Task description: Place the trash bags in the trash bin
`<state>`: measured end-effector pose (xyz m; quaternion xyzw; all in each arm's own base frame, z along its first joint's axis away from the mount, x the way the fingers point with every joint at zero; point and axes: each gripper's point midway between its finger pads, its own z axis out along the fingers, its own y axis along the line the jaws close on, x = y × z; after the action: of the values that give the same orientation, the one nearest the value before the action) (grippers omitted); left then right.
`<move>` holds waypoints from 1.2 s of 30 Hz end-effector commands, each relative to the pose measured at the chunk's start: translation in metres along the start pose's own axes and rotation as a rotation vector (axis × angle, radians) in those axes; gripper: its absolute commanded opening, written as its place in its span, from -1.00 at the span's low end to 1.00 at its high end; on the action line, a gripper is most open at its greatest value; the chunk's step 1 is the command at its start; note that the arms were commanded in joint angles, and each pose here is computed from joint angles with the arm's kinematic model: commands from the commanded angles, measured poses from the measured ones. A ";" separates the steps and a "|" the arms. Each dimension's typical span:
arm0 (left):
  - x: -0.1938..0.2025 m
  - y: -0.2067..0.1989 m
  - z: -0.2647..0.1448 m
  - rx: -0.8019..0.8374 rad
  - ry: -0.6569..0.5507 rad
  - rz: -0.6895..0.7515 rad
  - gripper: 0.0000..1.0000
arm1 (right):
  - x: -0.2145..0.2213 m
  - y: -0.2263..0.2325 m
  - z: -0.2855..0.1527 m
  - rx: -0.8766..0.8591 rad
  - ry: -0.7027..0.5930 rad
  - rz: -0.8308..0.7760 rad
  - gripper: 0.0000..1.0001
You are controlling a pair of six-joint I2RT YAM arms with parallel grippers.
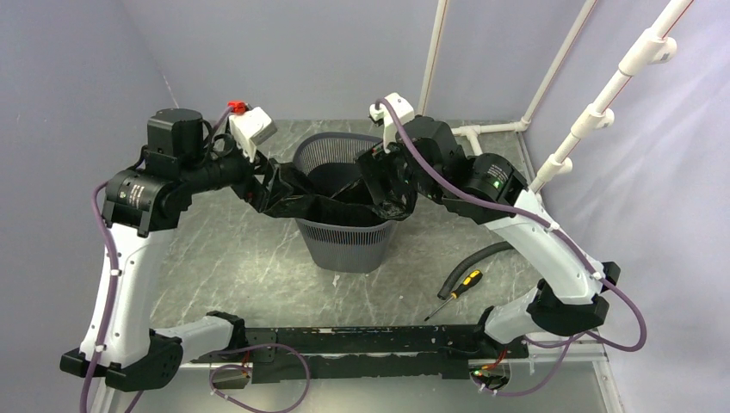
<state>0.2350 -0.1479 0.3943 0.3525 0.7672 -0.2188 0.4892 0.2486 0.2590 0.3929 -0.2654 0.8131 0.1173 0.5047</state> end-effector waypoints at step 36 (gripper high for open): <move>0.003 0.089 0.041 -0.397 -0.059 -0.202 -0.95 | 0.038 -0.074 -0.018 0.273 -0.210 0.388 -1.00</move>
<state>0.3215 -0.1268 0.3900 0.2088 0.7985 -0.1353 0.5481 0.2525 0.1834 0.3941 -0.0793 0.7922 0.1168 0.5937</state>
